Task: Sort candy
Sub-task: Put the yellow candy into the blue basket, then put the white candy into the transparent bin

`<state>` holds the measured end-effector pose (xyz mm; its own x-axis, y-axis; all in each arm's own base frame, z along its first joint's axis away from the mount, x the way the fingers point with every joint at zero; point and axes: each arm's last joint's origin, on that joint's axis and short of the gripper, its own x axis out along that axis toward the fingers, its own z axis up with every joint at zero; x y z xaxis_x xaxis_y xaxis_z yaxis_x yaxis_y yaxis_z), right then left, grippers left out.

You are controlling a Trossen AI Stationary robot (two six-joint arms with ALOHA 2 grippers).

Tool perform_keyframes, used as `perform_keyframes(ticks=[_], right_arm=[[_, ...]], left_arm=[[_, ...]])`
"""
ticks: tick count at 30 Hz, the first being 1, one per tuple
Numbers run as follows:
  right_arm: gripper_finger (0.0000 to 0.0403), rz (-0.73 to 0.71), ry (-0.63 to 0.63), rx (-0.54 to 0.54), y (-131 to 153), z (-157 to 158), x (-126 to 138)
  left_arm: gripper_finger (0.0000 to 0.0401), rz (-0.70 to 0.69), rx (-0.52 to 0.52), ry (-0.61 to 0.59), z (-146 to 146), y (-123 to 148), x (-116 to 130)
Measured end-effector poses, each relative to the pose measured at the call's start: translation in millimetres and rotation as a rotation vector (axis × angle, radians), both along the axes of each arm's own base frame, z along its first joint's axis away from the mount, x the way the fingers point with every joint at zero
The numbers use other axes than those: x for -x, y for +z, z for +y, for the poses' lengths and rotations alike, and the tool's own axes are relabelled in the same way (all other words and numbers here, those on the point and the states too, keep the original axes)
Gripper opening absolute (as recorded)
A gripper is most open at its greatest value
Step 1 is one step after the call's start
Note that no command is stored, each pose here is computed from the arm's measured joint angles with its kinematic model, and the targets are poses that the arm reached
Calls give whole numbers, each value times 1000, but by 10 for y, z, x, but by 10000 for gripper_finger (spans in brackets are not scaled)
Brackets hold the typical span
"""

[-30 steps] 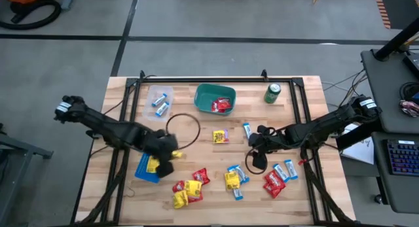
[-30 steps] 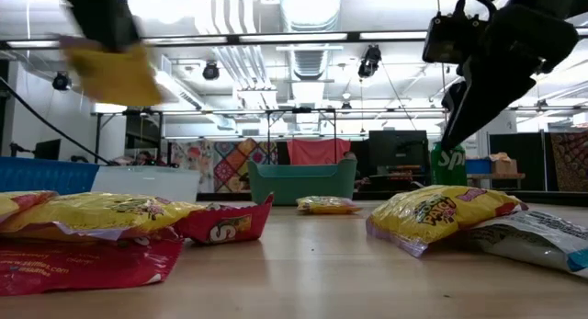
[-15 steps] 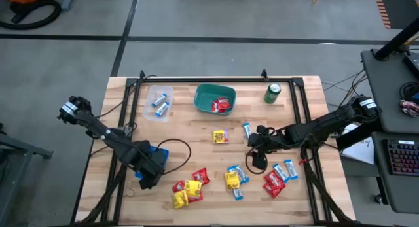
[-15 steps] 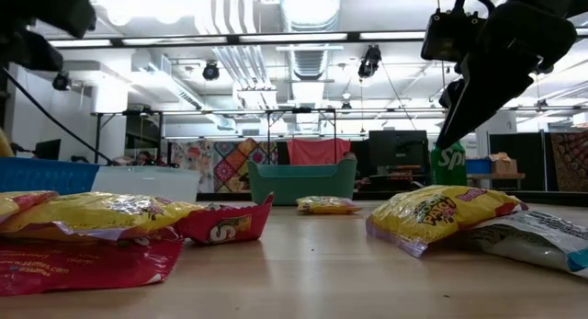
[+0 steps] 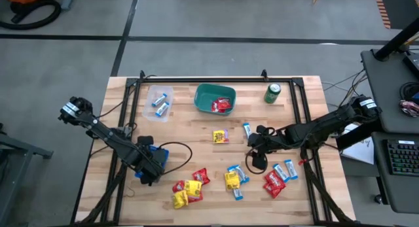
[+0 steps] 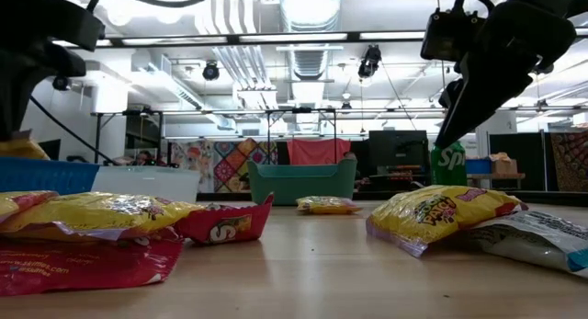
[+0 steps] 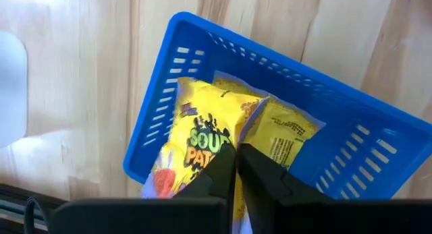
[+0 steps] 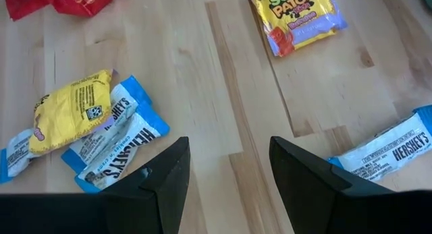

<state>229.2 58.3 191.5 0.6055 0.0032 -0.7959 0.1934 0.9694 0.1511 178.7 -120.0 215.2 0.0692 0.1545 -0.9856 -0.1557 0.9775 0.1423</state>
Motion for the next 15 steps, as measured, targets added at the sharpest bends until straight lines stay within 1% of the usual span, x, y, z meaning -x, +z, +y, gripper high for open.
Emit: perform_keyframes(ticks=[10, 15], right_arm=[[194, -11, 0, -3, 6, 2, -8], [194, -12, 0, -3, 7, 2, -9]], left_arm=[[76, -3, 2, 4, 0, -3, -1], [92, -4, 3, 7, -1, -3, -2]])
